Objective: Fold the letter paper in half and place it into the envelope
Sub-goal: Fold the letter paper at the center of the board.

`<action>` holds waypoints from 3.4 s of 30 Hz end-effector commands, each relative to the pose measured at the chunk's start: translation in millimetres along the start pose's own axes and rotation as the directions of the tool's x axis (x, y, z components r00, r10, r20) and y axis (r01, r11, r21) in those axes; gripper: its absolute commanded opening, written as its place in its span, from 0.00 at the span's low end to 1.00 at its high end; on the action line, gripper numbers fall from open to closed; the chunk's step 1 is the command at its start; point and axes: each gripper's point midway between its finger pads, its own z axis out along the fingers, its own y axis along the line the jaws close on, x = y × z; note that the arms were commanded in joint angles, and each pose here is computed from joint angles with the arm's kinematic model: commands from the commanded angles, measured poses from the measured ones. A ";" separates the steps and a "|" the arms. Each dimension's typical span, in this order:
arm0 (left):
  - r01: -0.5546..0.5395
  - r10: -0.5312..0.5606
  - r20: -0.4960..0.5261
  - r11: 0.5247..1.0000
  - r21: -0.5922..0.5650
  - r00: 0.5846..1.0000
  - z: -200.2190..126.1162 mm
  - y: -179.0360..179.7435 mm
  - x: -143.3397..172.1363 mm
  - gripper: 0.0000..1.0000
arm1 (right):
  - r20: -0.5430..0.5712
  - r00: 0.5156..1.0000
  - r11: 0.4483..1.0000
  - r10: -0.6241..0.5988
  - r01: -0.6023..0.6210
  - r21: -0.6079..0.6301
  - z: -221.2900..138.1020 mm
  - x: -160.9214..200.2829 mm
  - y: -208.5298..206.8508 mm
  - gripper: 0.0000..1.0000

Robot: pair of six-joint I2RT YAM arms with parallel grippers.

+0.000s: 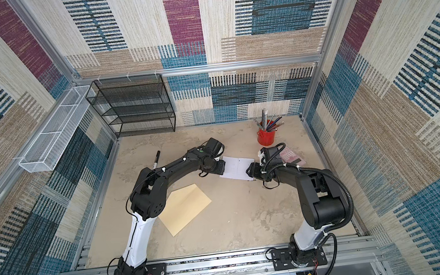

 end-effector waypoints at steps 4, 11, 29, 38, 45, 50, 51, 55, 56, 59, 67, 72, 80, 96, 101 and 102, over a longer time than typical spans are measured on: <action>0.026 -0.025 -0.016 0.997 0.068 1.000 0.3 -10.4 3.8 0.57 | -0.004 1.000 0.996 0.024 -0.024 -0.086 3.4 0.7 12.7 0.55; 0.046 -0.043 -0.025 0.994 0.098 0.999 -0.8 -13.1 13.1 0.53 | 0.016 0.999 0.991 0.032 -0.029 -0.132 -5.9 -0.5 23.2 0.34; 0.062 -0.059 -0.025 0.991 0.117 0.998 -21.4 -11.3 34.7 0.49 | -0.002 0.999 0.995 0.032 -0.032 -0.092 -7.5 19.8 8.6 0.00; 0.069 -0.085 0.097 0.984 0.162 0.992 -76.7 -17.7 26.4 0.54 | -0.008 0.999 0.998 0.034 -0.035 -0.059 -29.5 52.9 -1.5 0.00; 0.073 -0.086 0.153 0.994 0.087 0.984 -101.1 0.2 37.5 0.59 | -0.020 1.000 1.000 0.011 -0.011 -0.003 -44.4 82.6 -0.7 0.00; 0.080 -0.083 0.099 0.996 0.033 0.992 -80.4 8.1 61.2 0.59 | -0.020 0.999 0.999 0.026 -0.025 0.026 -57.2 101.7 -2.5 0.00; 0.075 -0.077 0.088 0.997 0.024 0.993 -75.8 7.7 66.0 0.60 | -0.016 0.999 0.999 0.028 -0.028 0.029 -60.2 103.9 -3.8 0.00; 0.054 -0.054 0.057 0.999 0.007 0.997 -60.9 5.6 74.9 0.60 | -0.030 0.999 0.998 0.031 -0.029 0.052 -65.1 115.6 -12.0 0.00; 0.049 -0.050 0.056 0.999 0.008 0.997 -59.6 4.3 74.1 0.60 | -0.030 0.999 0.998 0.028 -0.026 0.061 -66.4 116.5 -13.6 0.00; 0.037 -0.038 0.078 0.999 0.011 0.996 -60.6 1.7 65.3 0.60 | -0.025 0.999 0.999 0.026 -0.025 0.045 -68.3 114.0 -9.1 0.00; -0.011 0.018 0.170 0.999 -0.045 0.985 -67.7 4.7 15.2 0.62 | 0.064 0.998 1.000 -0.013 0.013 -0.007 -59.9 59.7 21.5 0.48; 0.015 -0.008 0.127 0.998 -0.060 0.992 -39.3 25.1 -13.6 0.61 | 0.030 0.999 0.999 -0.024 0.024 -0.028 -28.8 36.0 30.5 0.47; 0.010 -0.008 0.067 1.000 -0.022 0.998 -12.6 21.9 -16.9 0.59 | 0.003 1.000 1.000 -0.001 0.001 -0.006 -7.6 27.7 19.4 0.46; 0.021 -0.021 -0.031 1.000 -0.019 0.999 17.1 22.4 2.9 0.51 | -0.016 1.000 0.996 0.007 -0.008 -0.093 9.5 15.7 27.5 0.47; 0.023 -0.023 -0.048 1.000 -0.018 0.999 20.5 23.5 9.5 0.51 | 0.022 1.000 0.979 -0.008 0.012 -0.204 -2.3 7.2 51.7 0.46; 0.023 -0.024 -0.050 1.000 -0.017 0.998 20.5 23.4 10.4 0.51 | 0.033 0.999 0.974 -0.012 0.020 -0.225 -5.3 4.7 57.1 0.47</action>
